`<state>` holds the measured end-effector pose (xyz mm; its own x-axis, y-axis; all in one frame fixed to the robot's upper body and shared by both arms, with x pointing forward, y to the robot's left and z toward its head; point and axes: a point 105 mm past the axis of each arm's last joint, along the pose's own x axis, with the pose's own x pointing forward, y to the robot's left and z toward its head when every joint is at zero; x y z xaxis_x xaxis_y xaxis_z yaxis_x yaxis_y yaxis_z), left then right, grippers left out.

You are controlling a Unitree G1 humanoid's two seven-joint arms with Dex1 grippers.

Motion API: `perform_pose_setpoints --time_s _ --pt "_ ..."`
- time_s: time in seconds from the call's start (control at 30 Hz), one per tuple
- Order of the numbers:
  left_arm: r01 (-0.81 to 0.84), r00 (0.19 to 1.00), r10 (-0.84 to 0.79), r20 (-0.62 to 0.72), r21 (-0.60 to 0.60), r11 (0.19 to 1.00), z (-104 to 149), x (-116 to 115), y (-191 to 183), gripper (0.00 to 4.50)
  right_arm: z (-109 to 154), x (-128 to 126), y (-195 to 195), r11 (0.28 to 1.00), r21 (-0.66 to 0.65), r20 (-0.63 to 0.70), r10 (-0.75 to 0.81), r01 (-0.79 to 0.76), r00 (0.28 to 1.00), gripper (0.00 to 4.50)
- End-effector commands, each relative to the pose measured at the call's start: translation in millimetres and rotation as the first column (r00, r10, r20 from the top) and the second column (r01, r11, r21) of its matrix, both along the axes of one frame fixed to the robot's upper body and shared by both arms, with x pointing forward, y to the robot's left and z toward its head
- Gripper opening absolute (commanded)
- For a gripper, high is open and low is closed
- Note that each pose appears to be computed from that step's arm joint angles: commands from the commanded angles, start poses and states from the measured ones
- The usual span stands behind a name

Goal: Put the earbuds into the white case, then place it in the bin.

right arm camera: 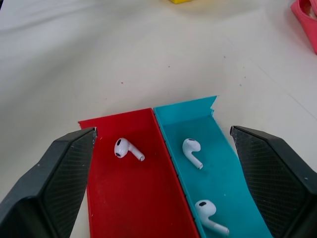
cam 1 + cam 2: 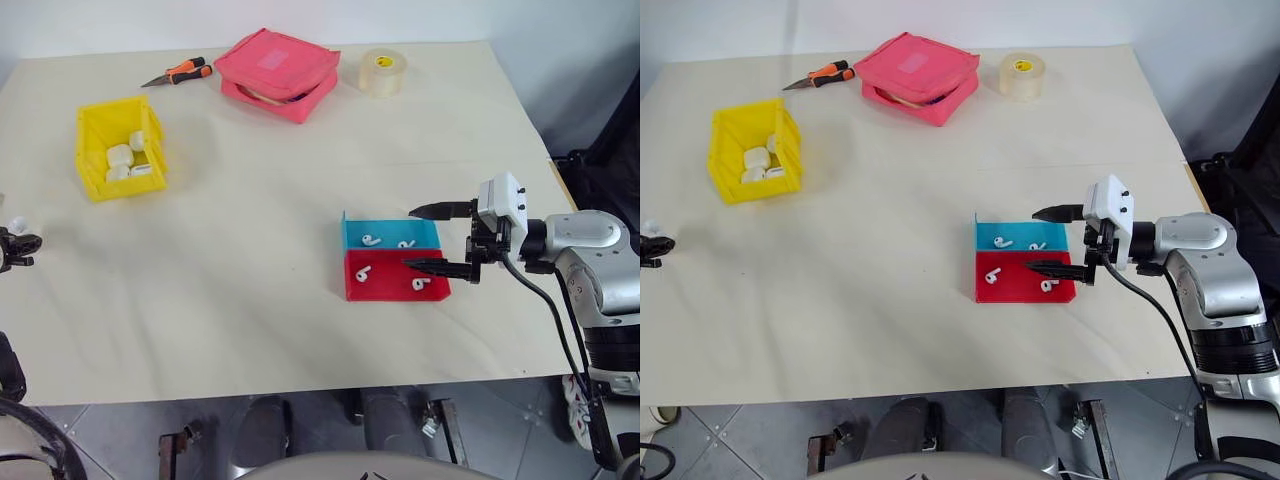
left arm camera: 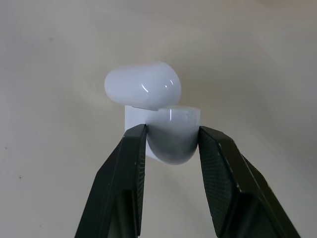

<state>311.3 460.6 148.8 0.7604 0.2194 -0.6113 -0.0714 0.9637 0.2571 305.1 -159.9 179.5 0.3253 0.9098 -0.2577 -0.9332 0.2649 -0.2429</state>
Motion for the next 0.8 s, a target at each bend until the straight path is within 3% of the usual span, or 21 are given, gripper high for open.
perform_pose_setpoints --time_s 0.03,0.27,0.37,0.6,0.8 --pt "0.009 0.998 -0.011 -0.069 -0.04 0.999 -15 -8 -3 1.59 14 -2 -4 1.0 0.016 0.056 -0.004 0.004 0.998 4.5" --pt "0.085 0.991 -0.091 -0.103 -0.058 0.995 -13 -9 -14 1.59 14 0 -3 1.0 0.014 0.054 -0.002 0.001 0.999 4.5" --pt "0.125 0.982 -0.133 -0.13 -0.067 0.99 -17 -9 -24 2.2 14 1 -3 1.0 0.014 0.053 0.001 -0.001 0.999 4.5" --pt "0.183 0.964 -0.192 -0.184 -0.067 0.981 -22 -17 -39 4.4 14 2 -3 1.0 0.011 0.055 0.001 -0.001 0.998 4.5" --pt "0.254 0.947 -0.25 -0.2 -0.008 0.967 -2 -26 -40 4.48 14 2 -5 1.0 0.005 0.055 -0.004 0.004 0.998 4.5"
